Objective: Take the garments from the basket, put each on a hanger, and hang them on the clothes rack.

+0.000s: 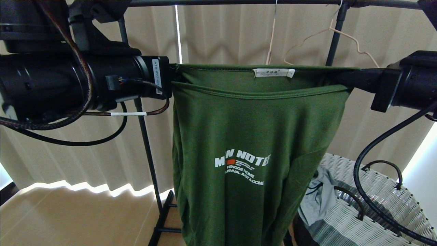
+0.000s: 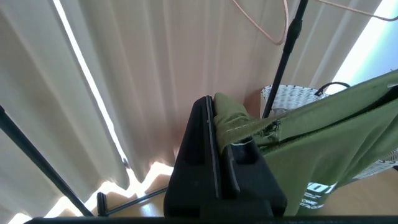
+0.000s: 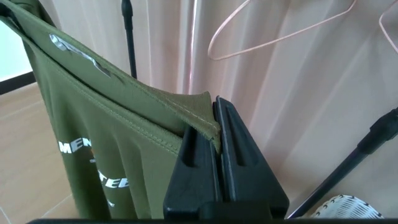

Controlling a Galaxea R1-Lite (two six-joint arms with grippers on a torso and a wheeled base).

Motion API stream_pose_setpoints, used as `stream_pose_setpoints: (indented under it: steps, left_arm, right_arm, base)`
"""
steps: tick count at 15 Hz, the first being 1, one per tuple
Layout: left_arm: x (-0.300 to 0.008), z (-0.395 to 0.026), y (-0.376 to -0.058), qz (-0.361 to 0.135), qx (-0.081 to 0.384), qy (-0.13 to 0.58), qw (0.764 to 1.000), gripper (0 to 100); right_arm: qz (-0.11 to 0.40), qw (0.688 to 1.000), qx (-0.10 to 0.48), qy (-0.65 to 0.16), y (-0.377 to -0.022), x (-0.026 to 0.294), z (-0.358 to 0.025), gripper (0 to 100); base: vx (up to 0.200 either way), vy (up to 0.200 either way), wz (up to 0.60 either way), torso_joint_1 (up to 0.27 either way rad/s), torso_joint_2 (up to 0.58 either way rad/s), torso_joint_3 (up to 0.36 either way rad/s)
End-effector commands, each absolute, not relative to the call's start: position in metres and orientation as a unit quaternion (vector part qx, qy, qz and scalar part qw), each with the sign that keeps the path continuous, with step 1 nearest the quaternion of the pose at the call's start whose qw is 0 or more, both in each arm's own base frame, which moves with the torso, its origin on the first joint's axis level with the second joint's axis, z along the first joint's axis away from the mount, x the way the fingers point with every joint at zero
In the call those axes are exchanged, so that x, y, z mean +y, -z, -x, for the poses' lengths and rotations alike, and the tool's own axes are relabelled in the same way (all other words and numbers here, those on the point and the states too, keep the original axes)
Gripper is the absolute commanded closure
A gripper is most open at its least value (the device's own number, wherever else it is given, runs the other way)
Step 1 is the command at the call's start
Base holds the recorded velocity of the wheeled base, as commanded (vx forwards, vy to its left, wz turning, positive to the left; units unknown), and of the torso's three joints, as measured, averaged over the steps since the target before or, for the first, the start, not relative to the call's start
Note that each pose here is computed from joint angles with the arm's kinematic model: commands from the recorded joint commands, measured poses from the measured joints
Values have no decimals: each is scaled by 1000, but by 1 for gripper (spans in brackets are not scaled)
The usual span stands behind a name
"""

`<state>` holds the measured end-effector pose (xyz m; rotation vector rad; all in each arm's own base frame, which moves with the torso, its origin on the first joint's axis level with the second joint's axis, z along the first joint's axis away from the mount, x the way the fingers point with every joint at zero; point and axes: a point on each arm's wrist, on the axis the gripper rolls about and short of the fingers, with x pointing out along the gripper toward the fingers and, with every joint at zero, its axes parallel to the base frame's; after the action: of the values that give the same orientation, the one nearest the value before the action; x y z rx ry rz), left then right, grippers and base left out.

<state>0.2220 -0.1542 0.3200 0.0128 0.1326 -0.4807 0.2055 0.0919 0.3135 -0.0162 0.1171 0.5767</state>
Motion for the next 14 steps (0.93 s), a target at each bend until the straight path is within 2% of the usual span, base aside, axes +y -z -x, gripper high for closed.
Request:
stream_pose_setpoints:
  steps: [1,2,3,8,9,14]
  left_arm:
    - [-153,-221,-317,-8,69,237,969,100]
    - [-154,-221,-316,-8,71,237,969,100]
    - [-153,-221,-317,-8,70,237,969,100]
    - [-152,-223,-312,-19,75,233,969,100]
    - [-148,-226,-305,-47,78,226,970,100]
    - [-145,-227,-306,-44,76,219,972,100]
  right_arm:
    - [8,957,59,-285,-313,92,-205,100]
    - [9,957,60,-285,-312,92,-205,100]
    - [9,957,60,-285,-312,92,-205,0]
    - [8,957,57,-285,-313,92,-204,0]
    - [7,956,54,-287,-314,91,-203,0]
    - [8,953,77,-292,-300,92,-200,0]
  base:
    - [0,0,0,0,0,0]
    - [0,0,0,0,0,0]
    - [0,0,0,0,0,0]
    - [0,0,0,0,0,0]
    - [0,0,0,0,0,0]
    - [0,0,0,0,0,0]
